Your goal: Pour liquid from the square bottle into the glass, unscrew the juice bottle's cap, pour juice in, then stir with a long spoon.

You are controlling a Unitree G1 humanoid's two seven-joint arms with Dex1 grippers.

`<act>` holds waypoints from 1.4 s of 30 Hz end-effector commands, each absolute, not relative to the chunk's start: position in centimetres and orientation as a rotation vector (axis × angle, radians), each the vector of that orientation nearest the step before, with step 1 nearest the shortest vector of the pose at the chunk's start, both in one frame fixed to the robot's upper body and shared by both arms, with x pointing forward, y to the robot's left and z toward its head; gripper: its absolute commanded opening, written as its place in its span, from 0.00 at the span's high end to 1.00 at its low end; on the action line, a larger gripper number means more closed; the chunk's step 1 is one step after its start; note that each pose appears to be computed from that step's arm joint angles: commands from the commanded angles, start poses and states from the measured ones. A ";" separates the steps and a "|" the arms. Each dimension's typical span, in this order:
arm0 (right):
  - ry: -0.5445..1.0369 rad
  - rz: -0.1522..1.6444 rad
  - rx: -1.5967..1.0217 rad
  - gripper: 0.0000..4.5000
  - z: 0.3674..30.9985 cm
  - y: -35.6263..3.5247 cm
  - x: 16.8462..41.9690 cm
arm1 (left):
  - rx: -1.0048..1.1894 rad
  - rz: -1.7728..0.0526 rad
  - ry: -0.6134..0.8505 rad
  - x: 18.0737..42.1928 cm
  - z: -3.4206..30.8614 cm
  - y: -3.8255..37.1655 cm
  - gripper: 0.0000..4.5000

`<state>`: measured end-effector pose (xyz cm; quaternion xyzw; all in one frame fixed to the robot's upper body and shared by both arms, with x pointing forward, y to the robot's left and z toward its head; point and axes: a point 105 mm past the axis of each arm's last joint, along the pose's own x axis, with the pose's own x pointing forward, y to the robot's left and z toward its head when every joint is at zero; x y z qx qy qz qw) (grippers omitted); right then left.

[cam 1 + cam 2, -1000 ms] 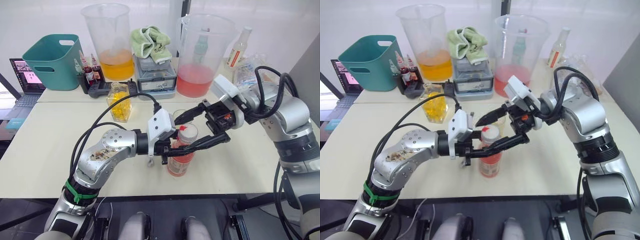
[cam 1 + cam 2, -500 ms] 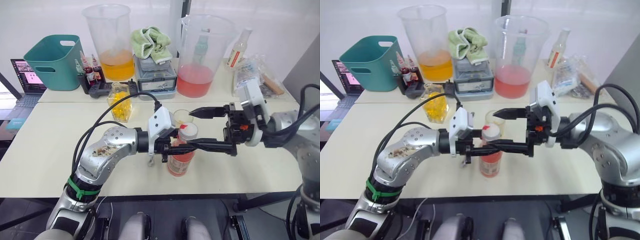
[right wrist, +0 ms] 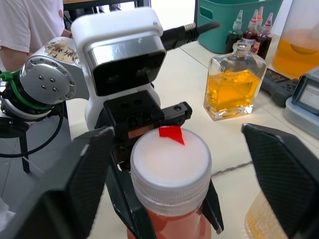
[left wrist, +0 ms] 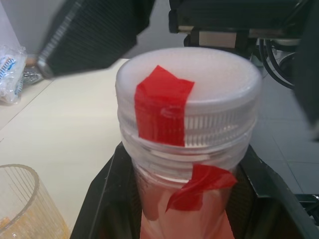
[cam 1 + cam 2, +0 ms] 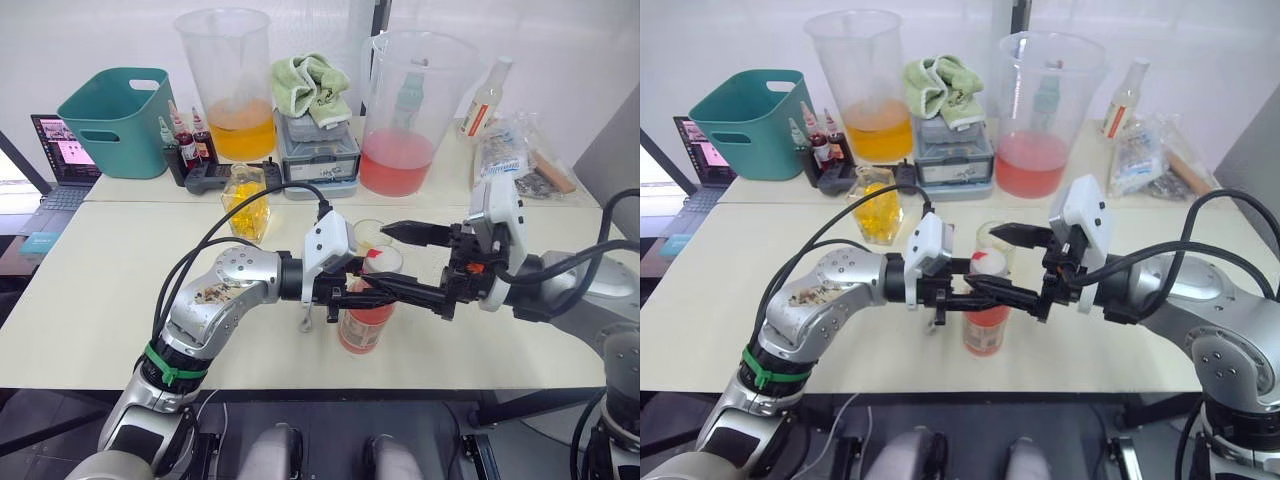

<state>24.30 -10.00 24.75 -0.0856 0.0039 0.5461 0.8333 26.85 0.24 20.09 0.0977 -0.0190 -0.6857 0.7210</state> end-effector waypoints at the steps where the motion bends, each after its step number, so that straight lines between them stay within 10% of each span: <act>1: -0.022 1.173 -0.215 0.41 25.4 -10.1 24.0 | 0.211 -1.538 0.029 26.5 18.5 0.0 0.64; 4: -0.007 1.261 -0.223 0.63 25.3 -9.8 24.2 | 0.219 -1.506 0.027 26.7 18.6 0.4 0.64; 20: -0.007 1.802 -0.456 0.63 24.9 -9.0 24.8 | 0.196 -1.447 0.041 26.1 18.8 0.8 0.64; 42: -0.086 1.783 -0.201 0.65 29.0 -10.4 25.0 | 0.184 -1.488 0.054 25.6 18.7 0.2 0.64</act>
